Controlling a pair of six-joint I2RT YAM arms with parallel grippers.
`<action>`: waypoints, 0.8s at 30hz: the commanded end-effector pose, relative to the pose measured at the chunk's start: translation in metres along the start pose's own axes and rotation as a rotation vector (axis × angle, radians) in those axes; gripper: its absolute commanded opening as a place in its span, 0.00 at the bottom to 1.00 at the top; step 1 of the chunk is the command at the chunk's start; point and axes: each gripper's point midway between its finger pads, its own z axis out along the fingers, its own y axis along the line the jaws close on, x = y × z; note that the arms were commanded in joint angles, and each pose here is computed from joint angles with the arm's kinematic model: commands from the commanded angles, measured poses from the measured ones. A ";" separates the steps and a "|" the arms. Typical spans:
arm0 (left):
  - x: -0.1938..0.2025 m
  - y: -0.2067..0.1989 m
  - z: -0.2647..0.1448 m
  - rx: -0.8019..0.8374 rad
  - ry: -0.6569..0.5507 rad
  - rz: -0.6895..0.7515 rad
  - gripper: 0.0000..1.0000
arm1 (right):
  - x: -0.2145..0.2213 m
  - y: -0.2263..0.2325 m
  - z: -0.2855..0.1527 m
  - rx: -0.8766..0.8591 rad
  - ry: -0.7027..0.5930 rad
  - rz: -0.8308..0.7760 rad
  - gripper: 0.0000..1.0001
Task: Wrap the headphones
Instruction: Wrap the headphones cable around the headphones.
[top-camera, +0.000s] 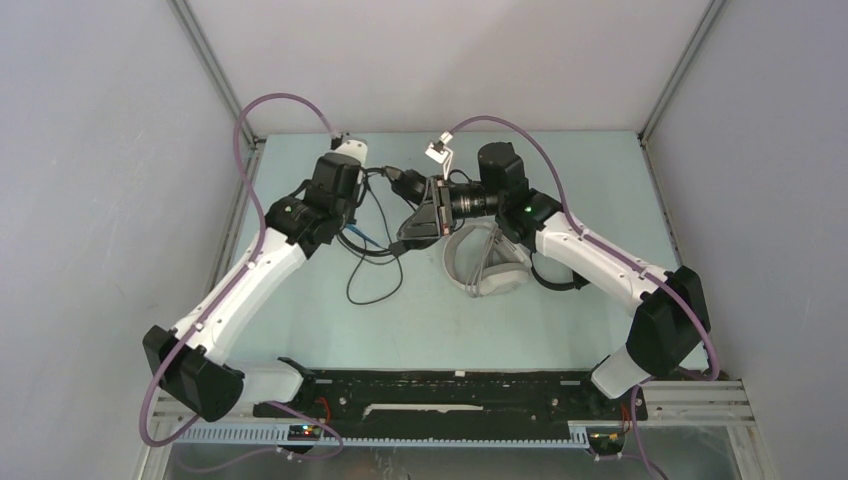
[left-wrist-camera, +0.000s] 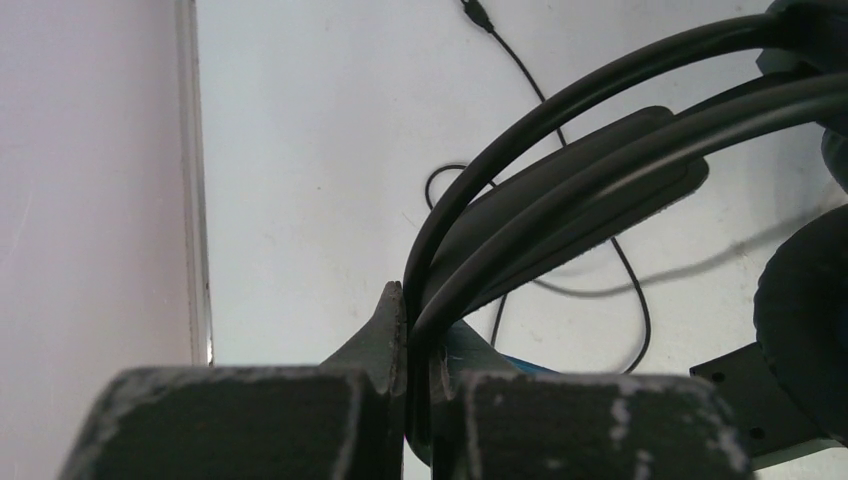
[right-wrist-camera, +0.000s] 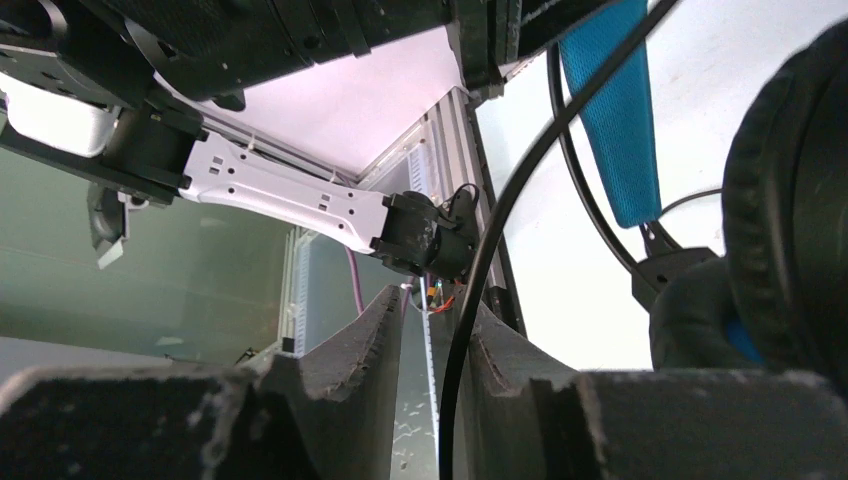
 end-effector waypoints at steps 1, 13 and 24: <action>-0.056 0.034 -0.032 -0.074 -0.196 -0.190 0.00 | -0.017 0.015 0.000 -0.019 -0.028 -0.129 0.29; -0.073 0.046 -0.039 -0.073 -0.280 -0.329 0.00 | -0.007 -0.004 0.019 0.037 -0.003 -0.182 0.29; -0.073 0.066 -0.057 -0.076 -0.244 -0.416 0.00 | -0.012 -0.018 0.012 0.205 -0.231 -0.542 0.37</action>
